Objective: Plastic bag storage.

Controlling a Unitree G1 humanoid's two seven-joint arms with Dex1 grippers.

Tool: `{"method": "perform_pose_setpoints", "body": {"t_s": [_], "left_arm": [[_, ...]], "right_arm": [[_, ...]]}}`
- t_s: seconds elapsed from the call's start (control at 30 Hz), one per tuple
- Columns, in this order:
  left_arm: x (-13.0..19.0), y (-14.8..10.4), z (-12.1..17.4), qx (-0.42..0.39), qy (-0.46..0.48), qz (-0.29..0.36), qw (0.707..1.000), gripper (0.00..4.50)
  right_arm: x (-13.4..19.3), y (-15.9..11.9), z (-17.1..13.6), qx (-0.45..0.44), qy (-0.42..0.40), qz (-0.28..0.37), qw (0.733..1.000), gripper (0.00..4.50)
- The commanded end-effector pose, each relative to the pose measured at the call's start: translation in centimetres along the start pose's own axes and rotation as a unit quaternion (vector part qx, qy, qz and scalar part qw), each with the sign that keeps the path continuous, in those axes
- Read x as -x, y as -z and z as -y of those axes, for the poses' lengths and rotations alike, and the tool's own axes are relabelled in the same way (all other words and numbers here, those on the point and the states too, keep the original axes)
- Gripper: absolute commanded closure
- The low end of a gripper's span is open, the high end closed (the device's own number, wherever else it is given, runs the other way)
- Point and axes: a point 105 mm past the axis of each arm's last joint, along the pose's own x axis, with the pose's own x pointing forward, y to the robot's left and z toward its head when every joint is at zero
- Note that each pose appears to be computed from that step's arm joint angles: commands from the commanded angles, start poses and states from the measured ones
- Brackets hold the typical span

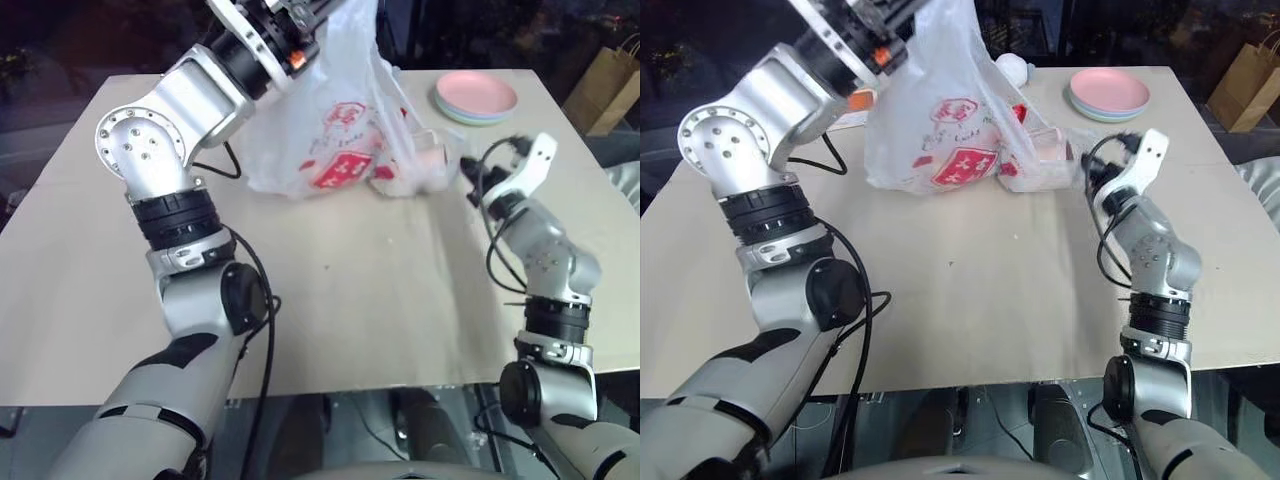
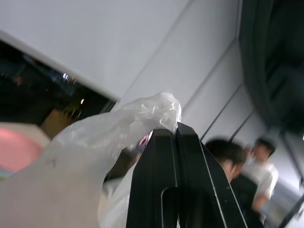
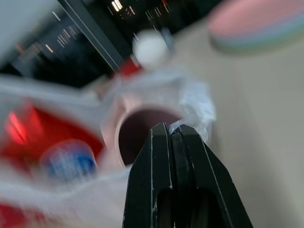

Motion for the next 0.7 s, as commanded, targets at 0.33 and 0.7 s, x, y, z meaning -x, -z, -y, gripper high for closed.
{"method": "perform_pose_setpoints", "body": {"t_s": [0.33, 0.7], "left_arm": [[-0.6, -3.4, 1.1, -0.020, 0.039, 0.046, 0.998, 4.50], [-0.5, -2.8, -0.2, -0.075, 0.026, 0.022, 0.997, 4.50]], "right_arm": [[1.0, -10.8, -10.2, 0.013, -0.151, 0.119, 0.981, 4.41], [2.8, -15.6, -13.5, 0.044, -0.195, 0.160, 0.967, 4.41]]}}
